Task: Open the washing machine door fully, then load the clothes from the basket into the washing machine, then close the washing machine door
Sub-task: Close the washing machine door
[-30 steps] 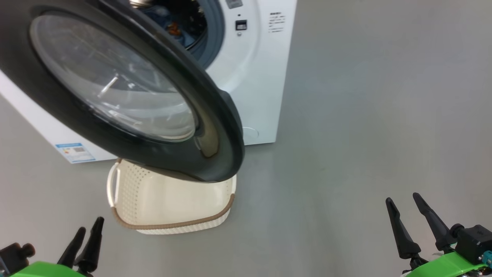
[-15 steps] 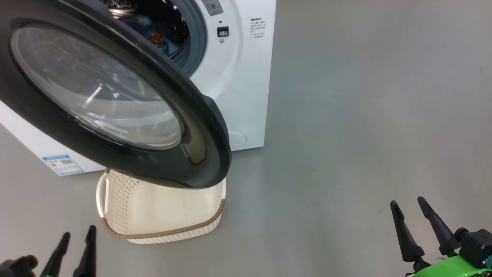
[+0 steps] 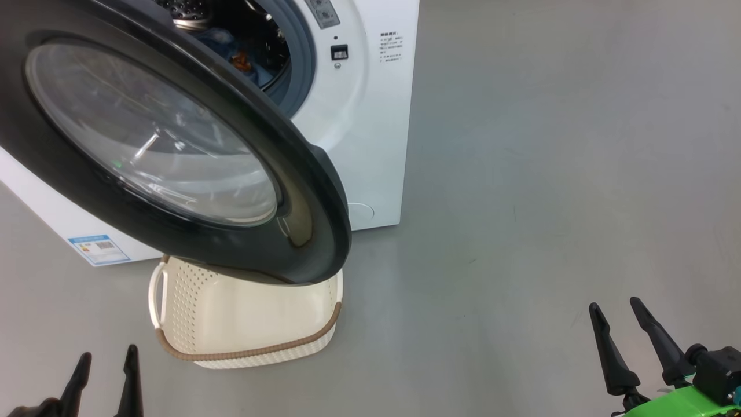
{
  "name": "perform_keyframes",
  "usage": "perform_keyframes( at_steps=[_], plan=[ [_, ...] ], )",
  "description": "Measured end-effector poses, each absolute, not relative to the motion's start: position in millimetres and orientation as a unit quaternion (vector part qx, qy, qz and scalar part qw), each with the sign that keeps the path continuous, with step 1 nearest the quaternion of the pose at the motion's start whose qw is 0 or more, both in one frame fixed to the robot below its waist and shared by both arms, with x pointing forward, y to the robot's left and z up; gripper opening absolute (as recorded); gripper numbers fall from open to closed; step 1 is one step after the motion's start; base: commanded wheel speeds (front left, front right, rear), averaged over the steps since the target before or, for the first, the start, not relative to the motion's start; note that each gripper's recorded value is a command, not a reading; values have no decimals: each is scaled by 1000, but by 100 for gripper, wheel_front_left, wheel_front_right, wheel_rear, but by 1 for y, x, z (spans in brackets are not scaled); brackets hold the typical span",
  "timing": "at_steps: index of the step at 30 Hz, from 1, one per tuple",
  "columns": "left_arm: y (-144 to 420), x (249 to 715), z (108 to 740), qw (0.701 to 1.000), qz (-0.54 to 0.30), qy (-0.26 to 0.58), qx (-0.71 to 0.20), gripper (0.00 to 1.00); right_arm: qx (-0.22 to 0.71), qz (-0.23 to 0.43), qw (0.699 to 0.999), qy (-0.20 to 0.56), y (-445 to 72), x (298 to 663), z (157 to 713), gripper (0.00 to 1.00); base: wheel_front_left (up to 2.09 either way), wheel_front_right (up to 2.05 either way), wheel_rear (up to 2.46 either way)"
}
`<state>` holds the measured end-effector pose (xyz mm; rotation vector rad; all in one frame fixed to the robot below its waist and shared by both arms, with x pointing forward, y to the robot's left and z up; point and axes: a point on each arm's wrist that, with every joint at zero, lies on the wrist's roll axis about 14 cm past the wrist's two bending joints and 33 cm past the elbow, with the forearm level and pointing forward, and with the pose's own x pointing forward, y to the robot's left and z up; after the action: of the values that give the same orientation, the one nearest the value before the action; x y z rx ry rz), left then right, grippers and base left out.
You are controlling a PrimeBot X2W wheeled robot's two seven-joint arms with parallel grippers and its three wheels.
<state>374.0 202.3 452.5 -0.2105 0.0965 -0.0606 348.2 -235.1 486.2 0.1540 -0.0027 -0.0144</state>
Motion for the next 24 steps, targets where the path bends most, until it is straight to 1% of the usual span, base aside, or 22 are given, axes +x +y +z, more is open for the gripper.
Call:
perform_keyframes(
  at_steps=[5, 24],
  plan=[
    [201, 372, 448, 995, -26, 53, -84, 100, 80, -6, 997, 4, -233, 349, 483, 100, 0, 0, 0],
    [207, 370, 448, 995, -5, 50, -85, 100, 85, 0, 996, 7, -226, 352, 480, 100, 0, 0, 0]
  ],
)
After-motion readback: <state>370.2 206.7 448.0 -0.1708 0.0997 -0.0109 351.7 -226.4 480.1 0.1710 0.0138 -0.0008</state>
